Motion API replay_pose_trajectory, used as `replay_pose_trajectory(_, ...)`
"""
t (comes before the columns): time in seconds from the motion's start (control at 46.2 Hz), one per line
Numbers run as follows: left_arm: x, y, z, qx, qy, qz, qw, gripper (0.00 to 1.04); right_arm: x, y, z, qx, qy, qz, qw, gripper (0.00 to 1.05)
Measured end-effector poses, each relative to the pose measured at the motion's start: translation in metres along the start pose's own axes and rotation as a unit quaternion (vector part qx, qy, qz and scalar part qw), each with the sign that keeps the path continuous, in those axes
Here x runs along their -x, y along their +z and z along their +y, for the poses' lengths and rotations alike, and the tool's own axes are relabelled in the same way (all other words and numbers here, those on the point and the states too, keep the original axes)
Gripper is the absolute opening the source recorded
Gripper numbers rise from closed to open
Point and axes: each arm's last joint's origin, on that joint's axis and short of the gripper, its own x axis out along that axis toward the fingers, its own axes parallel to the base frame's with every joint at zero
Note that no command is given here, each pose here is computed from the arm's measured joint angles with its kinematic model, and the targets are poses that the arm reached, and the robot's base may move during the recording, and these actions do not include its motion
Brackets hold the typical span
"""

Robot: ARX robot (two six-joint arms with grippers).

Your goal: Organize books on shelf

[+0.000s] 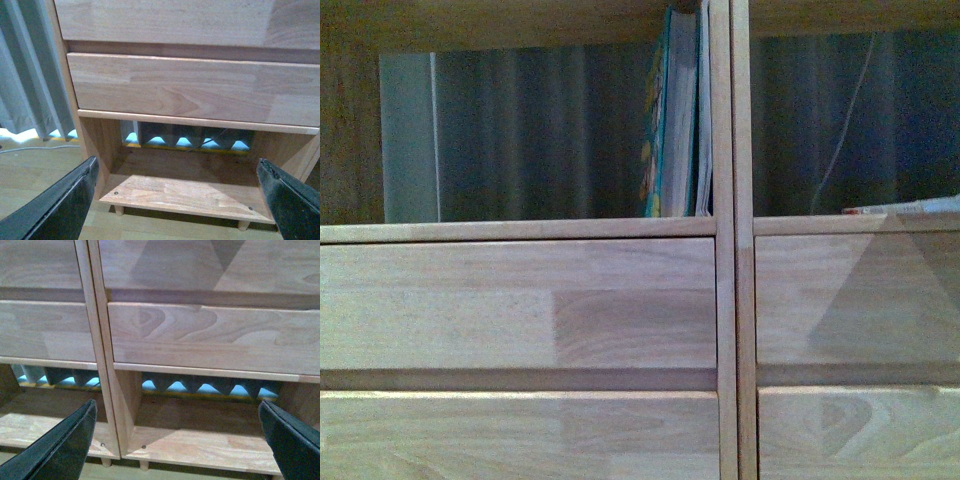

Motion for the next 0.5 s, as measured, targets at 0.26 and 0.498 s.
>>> replay_pose_trajectory(0.26,0.000,0.000,0.000,0.000,0.000,0.000,1.000,0.97,-0.021,0.024,-0.011,-0.119,0.091,0.095,0.984,0.98)
replay_pose_trajectory(0.498,0.000,0.000,0.000,0.000,0.000,0.000,1.000,0.97,-0.107,0.092,-0.030,-0.339,0.098,0.050,0.934,0.98)
